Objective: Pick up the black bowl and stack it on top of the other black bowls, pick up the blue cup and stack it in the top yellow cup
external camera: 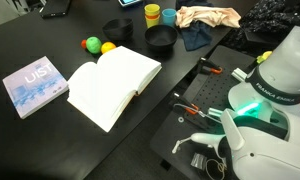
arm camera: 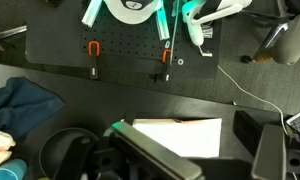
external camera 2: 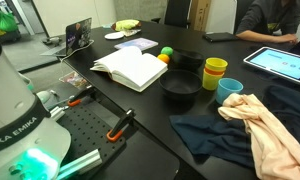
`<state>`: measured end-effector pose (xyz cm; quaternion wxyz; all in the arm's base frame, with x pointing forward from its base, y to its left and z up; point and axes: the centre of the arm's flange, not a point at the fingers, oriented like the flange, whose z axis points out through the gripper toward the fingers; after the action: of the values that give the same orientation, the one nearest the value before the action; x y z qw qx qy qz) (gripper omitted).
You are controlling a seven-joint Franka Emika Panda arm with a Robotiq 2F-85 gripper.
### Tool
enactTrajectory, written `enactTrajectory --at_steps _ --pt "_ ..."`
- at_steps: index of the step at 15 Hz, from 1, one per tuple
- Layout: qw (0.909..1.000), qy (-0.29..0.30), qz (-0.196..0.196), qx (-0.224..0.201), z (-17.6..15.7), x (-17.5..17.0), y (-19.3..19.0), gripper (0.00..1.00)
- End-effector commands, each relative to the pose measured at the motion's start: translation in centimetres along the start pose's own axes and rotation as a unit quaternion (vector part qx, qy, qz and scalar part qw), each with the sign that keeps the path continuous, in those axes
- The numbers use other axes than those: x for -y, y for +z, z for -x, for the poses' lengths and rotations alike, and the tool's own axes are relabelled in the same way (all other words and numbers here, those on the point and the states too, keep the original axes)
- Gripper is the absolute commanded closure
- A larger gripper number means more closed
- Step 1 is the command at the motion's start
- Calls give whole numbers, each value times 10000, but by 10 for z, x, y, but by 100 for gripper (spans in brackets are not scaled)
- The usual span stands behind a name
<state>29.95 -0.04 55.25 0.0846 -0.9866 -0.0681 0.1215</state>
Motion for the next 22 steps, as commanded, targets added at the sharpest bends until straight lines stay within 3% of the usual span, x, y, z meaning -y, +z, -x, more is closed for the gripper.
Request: enactTrajectory --at_steps 1,3,6,9,12,17,22 --pt "9999 121 -22 110 -15 -10 20 0" --pt "9992 339 -85 186 -32 -27 49 0" --pt "9953 948 212 10 -61 -63 91 0" --pt "9856 1632 431 -129 -80 -107 132 0" --pt "9685 2390 492 -503 -88 -150 174 0" --pt "9255 3653 398 -915 -100 -198 228 0" --pt "8652 4867 382 -1146 -130 -215 269 0"
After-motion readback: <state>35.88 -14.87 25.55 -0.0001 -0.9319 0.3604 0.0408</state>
